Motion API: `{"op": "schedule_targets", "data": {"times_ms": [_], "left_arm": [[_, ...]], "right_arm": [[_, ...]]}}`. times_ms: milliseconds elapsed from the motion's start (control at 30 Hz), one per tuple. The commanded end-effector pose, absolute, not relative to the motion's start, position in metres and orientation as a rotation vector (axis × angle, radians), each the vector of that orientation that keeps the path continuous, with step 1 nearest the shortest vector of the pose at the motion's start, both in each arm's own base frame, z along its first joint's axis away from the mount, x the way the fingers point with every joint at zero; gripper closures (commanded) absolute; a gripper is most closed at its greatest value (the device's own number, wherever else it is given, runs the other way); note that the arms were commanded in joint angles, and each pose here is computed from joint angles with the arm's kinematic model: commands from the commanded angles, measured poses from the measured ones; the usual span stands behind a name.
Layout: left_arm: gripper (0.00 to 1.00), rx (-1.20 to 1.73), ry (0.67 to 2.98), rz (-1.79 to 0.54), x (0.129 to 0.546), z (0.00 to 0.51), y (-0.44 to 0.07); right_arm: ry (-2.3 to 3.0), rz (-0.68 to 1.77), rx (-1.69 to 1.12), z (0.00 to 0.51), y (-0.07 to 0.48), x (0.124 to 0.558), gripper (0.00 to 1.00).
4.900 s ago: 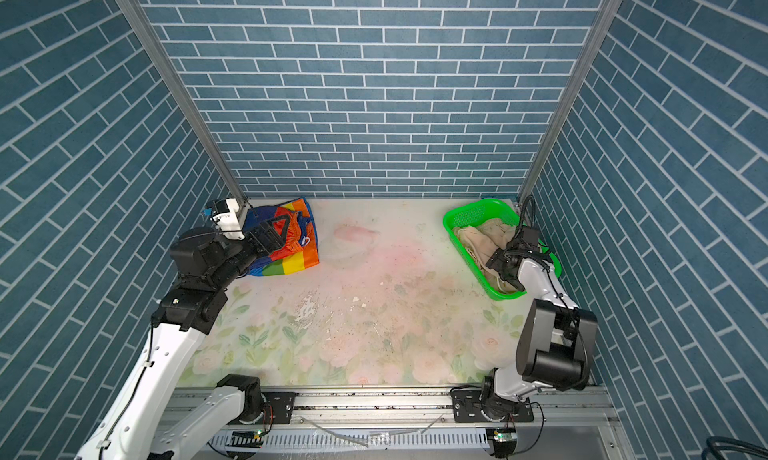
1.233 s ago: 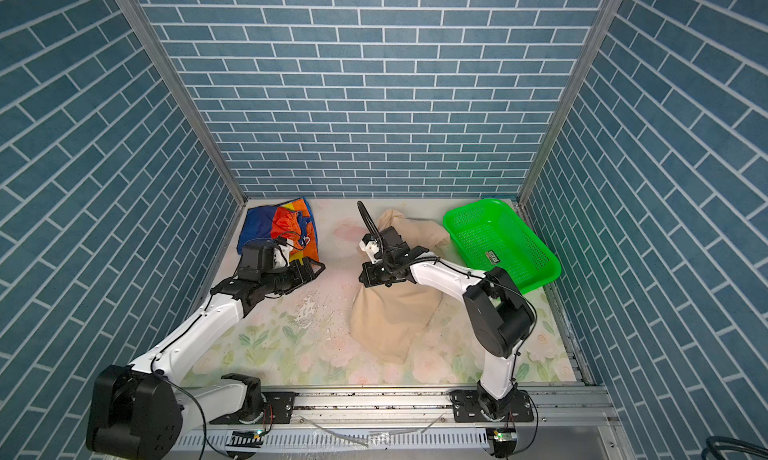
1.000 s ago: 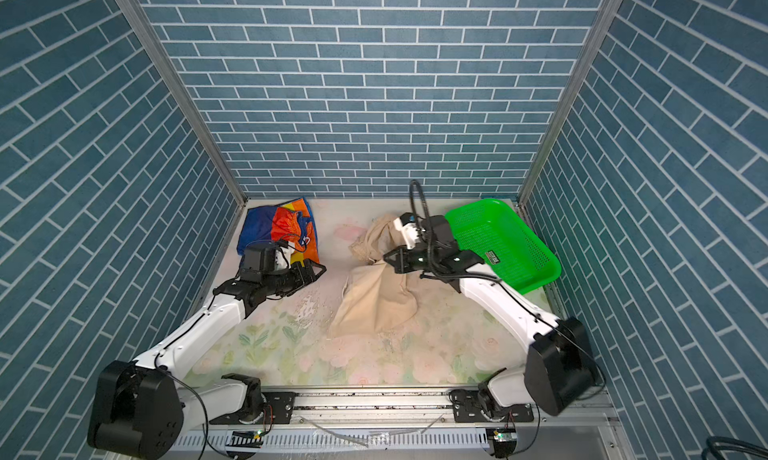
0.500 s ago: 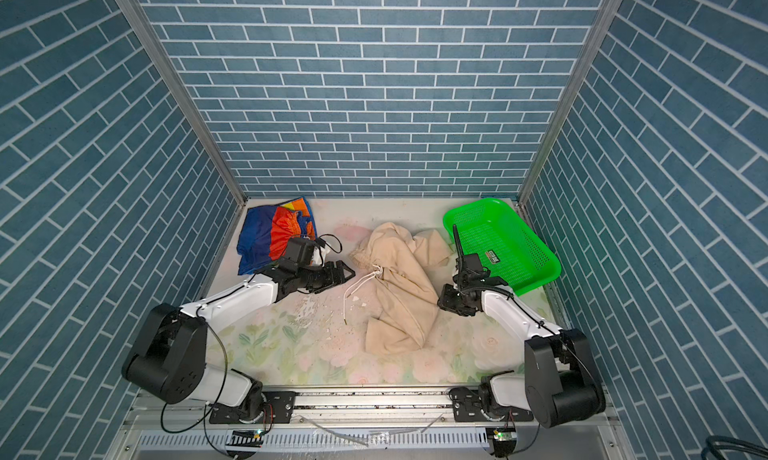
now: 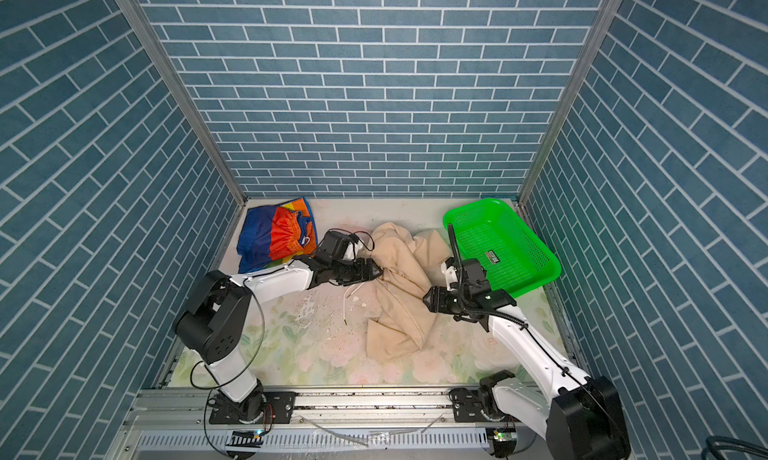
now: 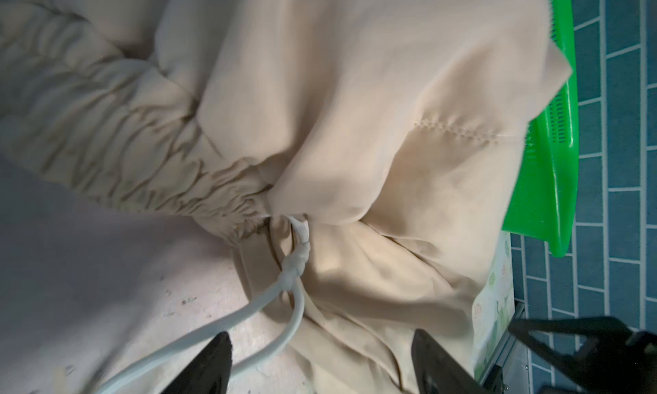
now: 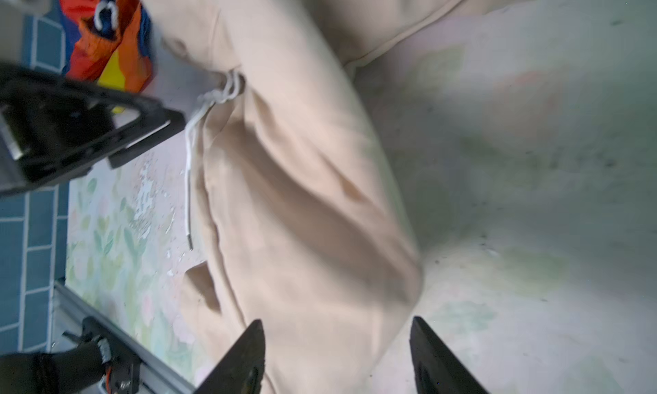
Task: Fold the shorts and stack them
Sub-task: 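Grasp the drawstring waistband with the left gripper while right grasps the trouser legs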
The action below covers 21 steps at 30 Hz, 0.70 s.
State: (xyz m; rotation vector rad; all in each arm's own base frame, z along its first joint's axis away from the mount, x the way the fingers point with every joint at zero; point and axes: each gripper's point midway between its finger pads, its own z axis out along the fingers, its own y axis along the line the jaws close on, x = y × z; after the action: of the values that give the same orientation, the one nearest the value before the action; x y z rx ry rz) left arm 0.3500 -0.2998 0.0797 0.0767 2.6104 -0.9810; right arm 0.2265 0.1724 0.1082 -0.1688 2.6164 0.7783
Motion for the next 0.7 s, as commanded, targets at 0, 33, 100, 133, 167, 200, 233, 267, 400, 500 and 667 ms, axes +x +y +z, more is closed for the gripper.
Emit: {"op": "schedule_targets", "data": {"times_ms": [0, 33, 100, 133, 167, 200, 233, 267, 400, 500, 667], "left_arm": [[0.24, 0.091, 2.609, -0.943, 0.366, 0.069, -0.306], [0.25, 0.093, 2.609, -0.96, 0.368, 0.068, -0.31], [0.26, 0.094, 2.607, -0.992, 0.372, 0.068, -0.318], [0.26, 0.095, 2.61, -0.996, 0.373, 0.067, -0.32], [0.26, 0.099, 2.615, -0.996, 0.372, 0.066, -0.322], [0.32, 0.107, 2.618, -0.997, 0.372, 0.065, -0.325], [0.42, 0.108, 2.62, -0.996, 0.371, 0.064, -0.326], [0.61, 0.105, 2.625, -0.993, 0.37, 0.062, -0.326], [1.0, 0.102, 2.636, -0.979, 0.369, 0.066, -0.324], [1.0, 0.129, 2.605, -0.981, 0.372, 0.092, -0.324], [1.0, 0.16, 2.54, -0.879, 0.379, 0.157, -0.305]], "right_arm": [[2.663, 0.921, -0.233, 0.094, 0.198, 0.208, 0.35], [2.683, 0.926, -0.248, 0.089, 0.201, 0.203, 0.35], [2.714, 0.929, -0.257, 0.078, 0.207, 0.197, 0.35], [2.717, 0.943, -0.253, 0.075, 0.209, 0.196, 0.35], [2.715, 0.966, -0.239, 0.072, 0.211, 0.195, 0.35], [2.71, 0.986, -0.219, 0.07, 0.213, 0.195, 0.35], [2.703, 0.999, -0.207, 0.068, 0.215, 0.197, 0.36], [2.698, 1.002, -0.197, 0.065, 0.215, 0.198, 0.4], [2.743, 0.925, -0.186, 0.055, 0.212, 0.205, 0.83], [2.728, 0.886, -0.219, 0.063, 0.212, 0.212, 1.0], [2.654, 0.748, -0.259, 0.093, 0.203, 0.231, 1.0]]}}
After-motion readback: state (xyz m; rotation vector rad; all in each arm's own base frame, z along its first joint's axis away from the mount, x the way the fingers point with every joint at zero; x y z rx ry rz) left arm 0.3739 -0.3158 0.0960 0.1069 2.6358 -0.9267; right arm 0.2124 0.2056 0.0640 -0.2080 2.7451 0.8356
